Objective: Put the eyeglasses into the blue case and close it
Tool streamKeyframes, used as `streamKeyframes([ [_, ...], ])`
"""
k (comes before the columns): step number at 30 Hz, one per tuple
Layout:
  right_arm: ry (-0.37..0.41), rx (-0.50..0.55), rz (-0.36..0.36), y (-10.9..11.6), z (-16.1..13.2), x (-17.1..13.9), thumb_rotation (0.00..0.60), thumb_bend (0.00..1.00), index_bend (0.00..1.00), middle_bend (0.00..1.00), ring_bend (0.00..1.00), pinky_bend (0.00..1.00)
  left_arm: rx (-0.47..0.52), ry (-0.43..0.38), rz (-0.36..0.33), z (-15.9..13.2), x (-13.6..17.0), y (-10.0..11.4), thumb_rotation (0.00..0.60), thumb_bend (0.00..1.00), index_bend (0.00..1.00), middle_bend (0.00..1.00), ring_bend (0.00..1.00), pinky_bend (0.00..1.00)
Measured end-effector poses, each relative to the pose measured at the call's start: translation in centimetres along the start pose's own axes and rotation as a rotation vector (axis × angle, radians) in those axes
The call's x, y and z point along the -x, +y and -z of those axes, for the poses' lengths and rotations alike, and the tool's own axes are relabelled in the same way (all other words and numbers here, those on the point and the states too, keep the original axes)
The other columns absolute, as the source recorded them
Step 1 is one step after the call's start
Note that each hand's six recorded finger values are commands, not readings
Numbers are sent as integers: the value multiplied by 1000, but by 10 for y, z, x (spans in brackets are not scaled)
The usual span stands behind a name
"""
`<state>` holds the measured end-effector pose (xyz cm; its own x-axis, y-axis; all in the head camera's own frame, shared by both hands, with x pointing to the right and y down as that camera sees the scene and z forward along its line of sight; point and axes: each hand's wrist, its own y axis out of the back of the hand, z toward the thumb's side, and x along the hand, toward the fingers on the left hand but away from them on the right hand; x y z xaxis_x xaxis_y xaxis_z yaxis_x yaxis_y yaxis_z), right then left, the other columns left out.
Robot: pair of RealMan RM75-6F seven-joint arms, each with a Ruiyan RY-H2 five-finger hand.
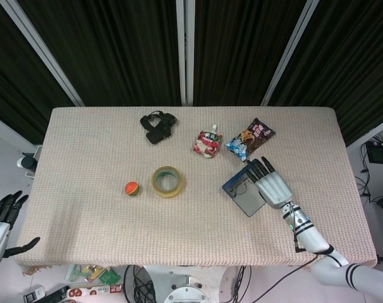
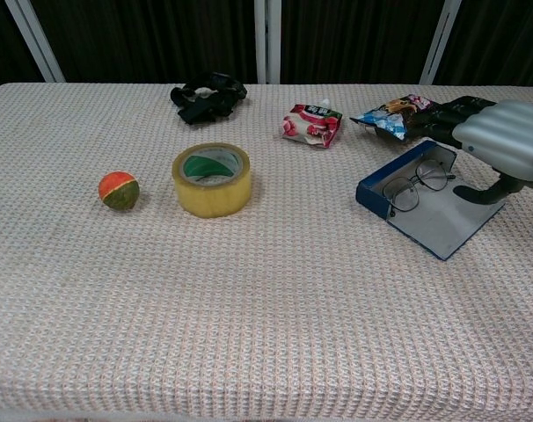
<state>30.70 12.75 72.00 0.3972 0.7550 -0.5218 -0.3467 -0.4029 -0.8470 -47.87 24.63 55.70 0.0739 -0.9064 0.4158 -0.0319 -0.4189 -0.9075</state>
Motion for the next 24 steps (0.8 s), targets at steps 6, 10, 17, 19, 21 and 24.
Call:
streamKeyframes([
  [6,-6,-42,-46,-15,10,-18,600,156,0,0,0,0,3,-7,-2,-2,-1,-1,475,127,32,35,57,193],
  [10,-6,-15,-47,-23,11,-21,600,155,0,0,0,0,2,-9,2,-2,-1,-2,473,127,32,36,57,193],
  [17,1,3,-50,-36,11,-24,600,114,0,0,0,0,3,-6,3,0,-2,-2,473,126,32,35,57,193],
  [19,3,-4,-53,-38,11,-24,600,67,0,0,0,0,4,-1,4,2,-1,-2,472,127,32,35,57,193],
  [21,2,-3,-53,-39,10,-23,600,49,0,0,0,0,6,2,5,3,-1,-3,476,127,32,35,57,193],
  [24,1,5,-49,-40,8,-20,600,46,0,0,0,0,9,3,5,3,0,-4,474,127,31,35,57,193],
])
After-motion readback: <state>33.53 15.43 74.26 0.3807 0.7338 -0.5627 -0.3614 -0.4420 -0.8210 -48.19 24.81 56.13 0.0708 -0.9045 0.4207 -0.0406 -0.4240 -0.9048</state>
